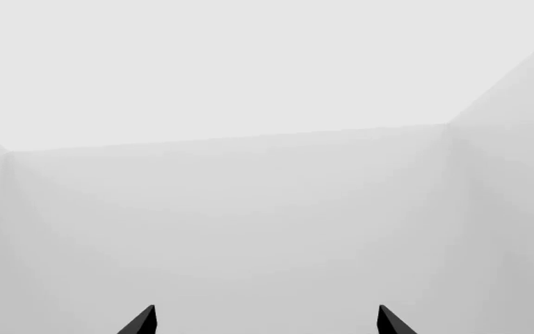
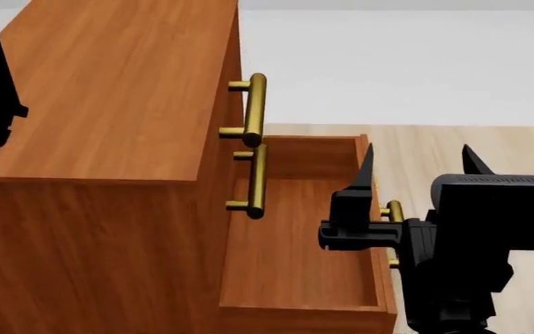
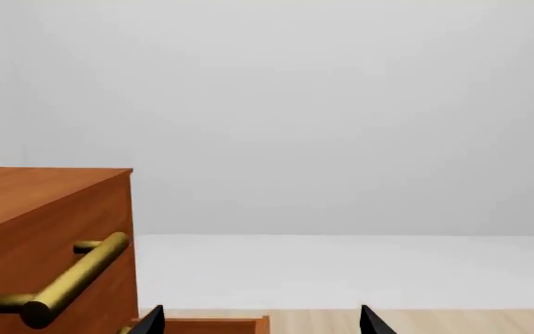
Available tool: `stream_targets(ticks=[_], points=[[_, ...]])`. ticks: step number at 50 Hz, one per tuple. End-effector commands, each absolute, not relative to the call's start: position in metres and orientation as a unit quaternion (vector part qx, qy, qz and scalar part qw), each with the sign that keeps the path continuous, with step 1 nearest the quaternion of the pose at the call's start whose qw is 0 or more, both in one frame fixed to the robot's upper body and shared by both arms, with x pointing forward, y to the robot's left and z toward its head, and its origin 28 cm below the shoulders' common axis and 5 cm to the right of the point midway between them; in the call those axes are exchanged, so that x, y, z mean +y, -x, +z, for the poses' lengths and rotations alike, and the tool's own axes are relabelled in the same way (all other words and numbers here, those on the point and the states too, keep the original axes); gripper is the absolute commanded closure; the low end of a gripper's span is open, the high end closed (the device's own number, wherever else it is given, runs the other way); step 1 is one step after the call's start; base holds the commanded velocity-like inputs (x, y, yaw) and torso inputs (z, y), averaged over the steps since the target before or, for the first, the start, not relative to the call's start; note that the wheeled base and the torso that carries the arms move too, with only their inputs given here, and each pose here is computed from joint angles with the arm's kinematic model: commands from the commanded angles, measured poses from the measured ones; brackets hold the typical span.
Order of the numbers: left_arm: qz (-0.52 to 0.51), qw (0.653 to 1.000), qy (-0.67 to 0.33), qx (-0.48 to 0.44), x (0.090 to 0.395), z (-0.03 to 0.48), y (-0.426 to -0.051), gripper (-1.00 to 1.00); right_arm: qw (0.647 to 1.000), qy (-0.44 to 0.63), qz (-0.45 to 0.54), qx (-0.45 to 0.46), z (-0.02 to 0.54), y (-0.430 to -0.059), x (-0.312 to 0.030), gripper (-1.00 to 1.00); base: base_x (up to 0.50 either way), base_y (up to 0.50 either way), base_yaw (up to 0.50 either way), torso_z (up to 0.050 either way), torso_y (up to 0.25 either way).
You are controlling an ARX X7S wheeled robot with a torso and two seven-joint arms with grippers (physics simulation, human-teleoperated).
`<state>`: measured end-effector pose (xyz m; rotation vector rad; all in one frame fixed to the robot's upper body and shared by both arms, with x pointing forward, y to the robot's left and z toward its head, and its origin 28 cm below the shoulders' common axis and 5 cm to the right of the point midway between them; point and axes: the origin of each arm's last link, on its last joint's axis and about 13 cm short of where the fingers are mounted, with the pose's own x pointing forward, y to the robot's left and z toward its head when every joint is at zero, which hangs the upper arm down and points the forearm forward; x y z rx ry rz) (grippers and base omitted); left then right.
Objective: Close the bottom drawer of the cabinet and open the top drawer.
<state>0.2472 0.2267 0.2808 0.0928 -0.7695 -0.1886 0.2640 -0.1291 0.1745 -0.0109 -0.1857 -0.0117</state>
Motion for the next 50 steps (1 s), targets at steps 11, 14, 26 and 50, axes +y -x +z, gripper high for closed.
stream_targets(ticks=[11, 14, 26, 50], points=[[-0.092, 0.921, -0.045, -0.376, 0.2268, 0.2812, -0.2467, -1.0, 0.995, 0.003, -0.01, -0.095, 0.1746, -0.2629, -0.1297, -1.0, 0.0, 0.0, 0.0, 0.0, 0.0], [-0.09, 0.922, -0.048, -0.373, 0.2268, 0.2811, -0.2468, -1.0, 0.995, 0.003, -0.01, -0.095, 0.1747, -0.263, -0.1295, -1.0, 0.0, 0.0, 0.0, 0.0, 0.0], [-0.087, 0.925, -0.045, -0.368, 0.226, 0.2827, -0.2465, -1.0, 0.995, 0.002, -0.01, -0.097, 0.1755, -0.2626, -0.1297, -1.0, 0.0, 0.0, 0.0, 0.0, -0.075], [-0.089, 0.924, -0.048, -0.368, 0.2249, 0.2837, -0.2474, -1.0, 0.995, 0.002, -0.011, -0.096, 0.1749, -0.2633, -0.1306, -1.0, 0.0, 0.0, 0.0, 0.0, -0.136]])
